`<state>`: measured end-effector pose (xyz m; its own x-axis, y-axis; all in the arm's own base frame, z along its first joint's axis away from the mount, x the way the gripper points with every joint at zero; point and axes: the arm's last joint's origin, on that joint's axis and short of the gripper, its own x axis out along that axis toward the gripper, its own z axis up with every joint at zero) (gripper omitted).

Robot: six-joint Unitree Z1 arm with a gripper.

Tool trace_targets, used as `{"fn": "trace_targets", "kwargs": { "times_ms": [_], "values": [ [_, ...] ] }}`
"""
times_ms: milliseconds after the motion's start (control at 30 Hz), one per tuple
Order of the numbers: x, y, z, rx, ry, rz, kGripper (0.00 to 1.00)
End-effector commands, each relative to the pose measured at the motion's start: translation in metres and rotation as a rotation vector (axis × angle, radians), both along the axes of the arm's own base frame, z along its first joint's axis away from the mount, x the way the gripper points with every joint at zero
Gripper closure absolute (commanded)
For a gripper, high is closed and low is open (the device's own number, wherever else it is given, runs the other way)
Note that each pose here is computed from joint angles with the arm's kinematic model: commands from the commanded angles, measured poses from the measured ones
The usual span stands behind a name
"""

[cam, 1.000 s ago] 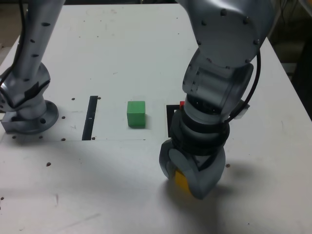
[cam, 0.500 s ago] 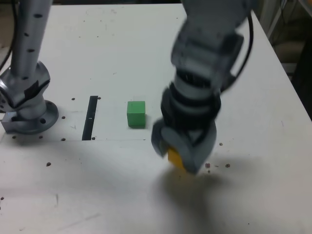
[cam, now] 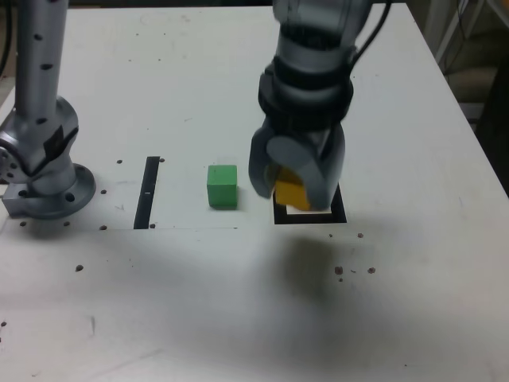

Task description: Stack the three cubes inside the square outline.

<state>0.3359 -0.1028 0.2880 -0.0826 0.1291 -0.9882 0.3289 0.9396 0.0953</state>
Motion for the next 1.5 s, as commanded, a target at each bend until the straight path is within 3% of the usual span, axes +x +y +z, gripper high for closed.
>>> {"fn": "trace_targets", "kwargs": {
  "times_ms": [0,433,800,1333,1400,1467],
  "values": [
    [-0.001,0.012,0.003,-0.006,-0.001,0.047,0.67],
    [0.006,0.061,-0.001,-0.030,0.015,0.209,0.67],
    [0.019,0.071,-0.012,-0.083,0.040,0.258,0.67],
    [0.035,0.084,-0.029,-0.096,0.048,0.277,0.66],
    [0.036,0.084,-0.030,-0.097,0.046,0.275,0.62],
    [0.036,0.084,-0.031,-0.098,0.042,0.272,0.50]
  ]
}}
